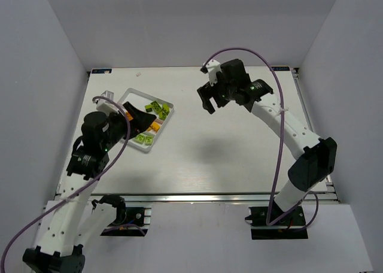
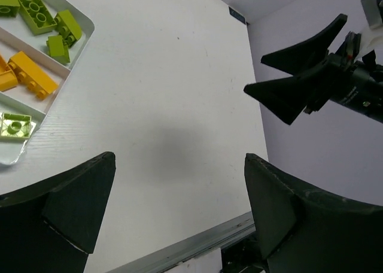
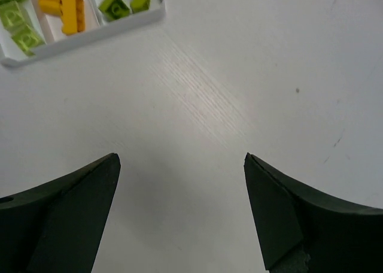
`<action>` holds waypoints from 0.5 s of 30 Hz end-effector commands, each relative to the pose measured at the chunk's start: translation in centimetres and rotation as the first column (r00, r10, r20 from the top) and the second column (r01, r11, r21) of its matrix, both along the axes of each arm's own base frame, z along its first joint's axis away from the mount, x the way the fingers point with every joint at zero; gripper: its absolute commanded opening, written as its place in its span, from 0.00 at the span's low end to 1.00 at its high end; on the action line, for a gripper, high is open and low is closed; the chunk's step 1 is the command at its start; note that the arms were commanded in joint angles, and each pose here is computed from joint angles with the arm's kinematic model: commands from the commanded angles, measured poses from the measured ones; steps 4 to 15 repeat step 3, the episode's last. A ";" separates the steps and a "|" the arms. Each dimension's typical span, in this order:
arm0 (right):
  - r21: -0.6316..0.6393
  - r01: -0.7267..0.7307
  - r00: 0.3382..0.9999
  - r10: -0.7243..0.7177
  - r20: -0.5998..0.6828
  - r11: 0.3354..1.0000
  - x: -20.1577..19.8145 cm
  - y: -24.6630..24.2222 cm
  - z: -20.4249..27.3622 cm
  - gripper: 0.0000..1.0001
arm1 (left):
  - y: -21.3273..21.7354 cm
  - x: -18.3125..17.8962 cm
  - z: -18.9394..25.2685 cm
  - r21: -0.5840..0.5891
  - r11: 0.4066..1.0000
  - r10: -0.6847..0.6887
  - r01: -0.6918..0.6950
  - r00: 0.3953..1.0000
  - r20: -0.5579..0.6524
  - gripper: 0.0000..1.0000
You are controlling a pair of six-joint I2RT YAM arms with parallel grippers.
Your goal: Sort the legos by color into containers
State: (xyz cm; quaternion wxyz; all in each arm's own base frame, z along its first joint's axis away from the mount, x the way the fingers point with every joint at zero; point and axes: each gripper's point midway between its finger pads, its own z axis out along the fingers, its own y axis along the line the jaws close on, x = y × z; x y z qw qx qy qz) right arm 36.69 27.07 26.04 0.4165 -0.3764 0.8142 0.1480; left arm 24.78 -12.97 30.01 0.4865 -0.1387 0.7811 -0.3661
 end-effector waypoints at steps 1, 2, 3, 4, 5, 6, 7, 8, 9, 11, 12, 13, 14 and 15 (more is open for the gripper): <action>-0.006 0.063 0.998 -0.062 0.025 0.998 -0.4 -2.3 0.5 0.89 | -0.9 1.2 2.5 0.028 0.998 -0.062 0.059 0.992 0.110 0.98; -0.002 0.069 0.997 -0.069 0.027 0.998 -0.4 -2.5 0.5 0.89 | -1.0 1.4 2.7 0.028 0.998 -0.067 0.064 0.991 0.120 0.98; 0.018 0.072 0.997 -0.073 0.031 0.997 -0.4 -2.4 0.7 0.89 | -1.1 1.8 2.8 0.032 0.997 -0.068 0.064 0.989 0.128 0.98; 0.018 0.072 0.997 -0.073 0.031 0.997 -0.4 -2.4 0.7 0.89 | -1.1 1.8 2.8 0.032 0.997 -0.068 0.064 0.989 0.128 0.98; 0.018 0.072 0.997 -0.073 0.031 0.997 -0.4 -2.4 0.7 0.89 | -1.1 1.8 2.8 0.032 0.997 -0.068 0.064 0.989 0.128 0.98; 0.018 0.072 0.997 -0.073 0.031 0.997 -0.4 -2.4 0.7 0.89 | -1.1 1.8 2.8 0.032 0.997 -0.068 0.064 0.989 0.128 0.98; 0.018 0.072 0.997 -0.073 0.031 0.997 -0.4 -2.4 0.7 0.89 | -1.1 1.8 2.8 0.032 0.997 -0.068 0.064 0.989 0.128 0.98; 0.018 0.072 0.997 -0.073 0.031 0.997 -0.4 -2.4 0.7 0.89 | -1.1 1.8 2.8 0.032 0.997 -0.068 0.064 0.989 0.128 0.98; 0.018 0.072 0.997 -0.073 0.031 0.997 -0.4 -2.4 0.7 0.89 | -1.1 1.8 2.8 0.032 0.997 -0.068 0.064 0.989 0.128 0.98; 0.018 0.072 0.997 -0.073 0.031 0.997 -0.4 -2.4 0.7 0.89 | -1.1 1.8 2.8 0.032 0.997 -0.068 0.064 0.989 0.128 0.98; 0.018 0.072 0.997 -0.073 0.031 0.997 -0.4 -2.4 0.7 0.89 | -1.1 1.8 2.8 0.032 0.997 -0.068 0.064 0.989 0.128 0.98; 0.018 0.072 0.997 -0.073 0.031 0.997 -0.4 -2.4 0.7 0.89 | -1.1 1.8 2.8 0.032 0.997 -0.068 0.064 0.989 0.128 0.98; 0.018 0.072 0.997 -0.073 0.031 0.997 -0.4 -2.4 0.7 0.89 | -1.1 1.8 2.8 0.032 0.997 -0.068 0.064 0.989 0.128 0.98; 0.018 0.072 0.997 -0.073 0.031 0.997 -0.4 -2.4 0.7 0.89 | -1.1 1.8 2.8 0.032 0.997 -0.068 0.064 0.989 0.128 0.98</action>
